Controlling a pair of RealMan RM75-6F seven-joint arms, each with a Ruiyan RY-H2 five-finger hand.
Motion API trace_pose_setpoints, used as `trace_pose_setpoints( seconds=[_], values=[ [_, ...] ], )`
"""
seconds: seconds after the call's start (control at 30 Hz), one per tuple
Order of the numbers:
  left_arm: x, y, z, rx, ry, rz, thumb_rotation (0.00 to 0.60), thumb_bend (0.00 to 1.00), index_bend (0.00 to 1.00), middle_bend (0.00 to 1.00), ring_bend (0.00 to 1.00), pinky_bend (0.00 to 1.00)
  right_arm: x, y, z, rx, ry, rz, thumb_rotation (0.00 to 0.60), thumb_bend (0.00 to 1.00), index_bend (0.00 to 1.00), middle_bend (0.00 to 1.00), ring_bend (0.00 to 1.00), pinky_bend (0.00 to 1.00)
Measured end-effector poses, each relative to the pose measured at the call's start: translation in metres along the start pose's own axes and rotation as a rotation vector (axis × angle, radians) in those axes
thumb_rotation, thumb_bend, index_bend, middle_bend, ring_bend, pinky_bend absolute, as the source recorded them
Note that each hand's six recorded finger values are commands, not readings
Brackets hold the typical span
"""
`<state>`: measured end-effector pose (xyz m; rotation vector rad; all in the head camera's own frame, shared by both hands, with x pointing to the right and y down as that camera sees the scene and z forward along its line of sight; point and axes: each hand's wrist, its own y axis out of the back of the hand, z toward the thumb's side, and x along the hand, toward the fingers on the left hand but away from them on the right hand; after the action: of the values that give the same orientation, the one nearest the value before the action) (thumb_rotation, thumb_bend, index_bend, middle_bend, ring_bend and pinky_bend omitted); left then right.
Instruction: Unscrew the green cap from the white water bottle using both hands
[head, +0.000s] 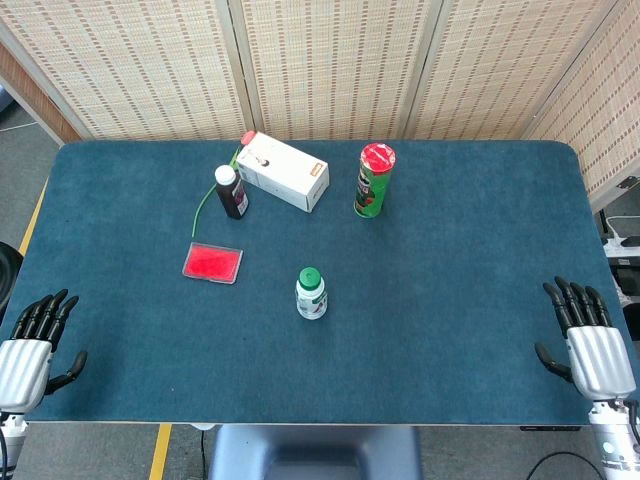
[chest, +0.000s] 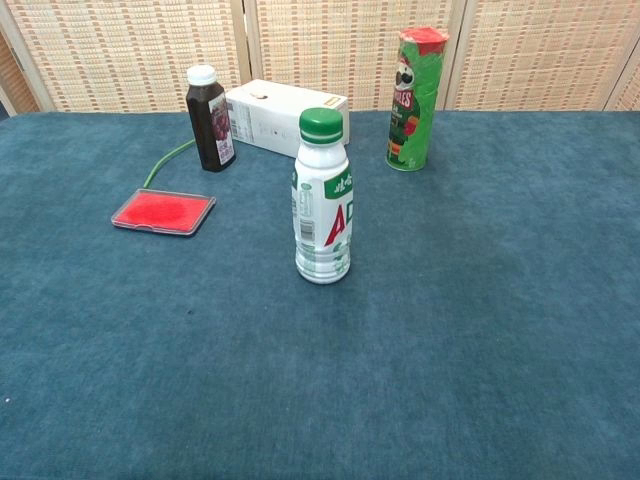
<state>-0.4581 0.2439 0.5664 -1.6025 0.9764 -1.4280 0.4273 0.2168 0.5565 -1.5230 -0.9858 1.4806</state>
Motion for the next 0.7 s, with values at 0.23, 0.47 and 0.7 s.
trace_pose_setpoints(
  seconds=[0.23,0.47,0.7],
  values=[
    [0.002,-0.002,0.003,-0.001,-0.016,-0.014,0.600,0.38,0.00,0.00,0.00,0.10,0.001,0.000,0.001,-0.003,0.006,0.000,0.600,0.20,0.00,0.00,0.00,0.00],
    [0.016,-0.022,0.033,-0.204,-0.132,-0.065,0.600,0.38,0.00,0.00,0.00,0.12,0.006,0.008,-0.005,-0.033,0.009,-0.005,0.600,0.20,0.00,0.00,0.00,0.00],
    [0.047,-0.054,0.096,-0.686,-0.272,-0.200,0.600,0.37,0.00,0.00,0.00,0.09,0.012,0.019,-0.007,-0.063,0.029,-0.029,0.600,0.20,0.00,0.00,0.00,0.00]
  ],
)
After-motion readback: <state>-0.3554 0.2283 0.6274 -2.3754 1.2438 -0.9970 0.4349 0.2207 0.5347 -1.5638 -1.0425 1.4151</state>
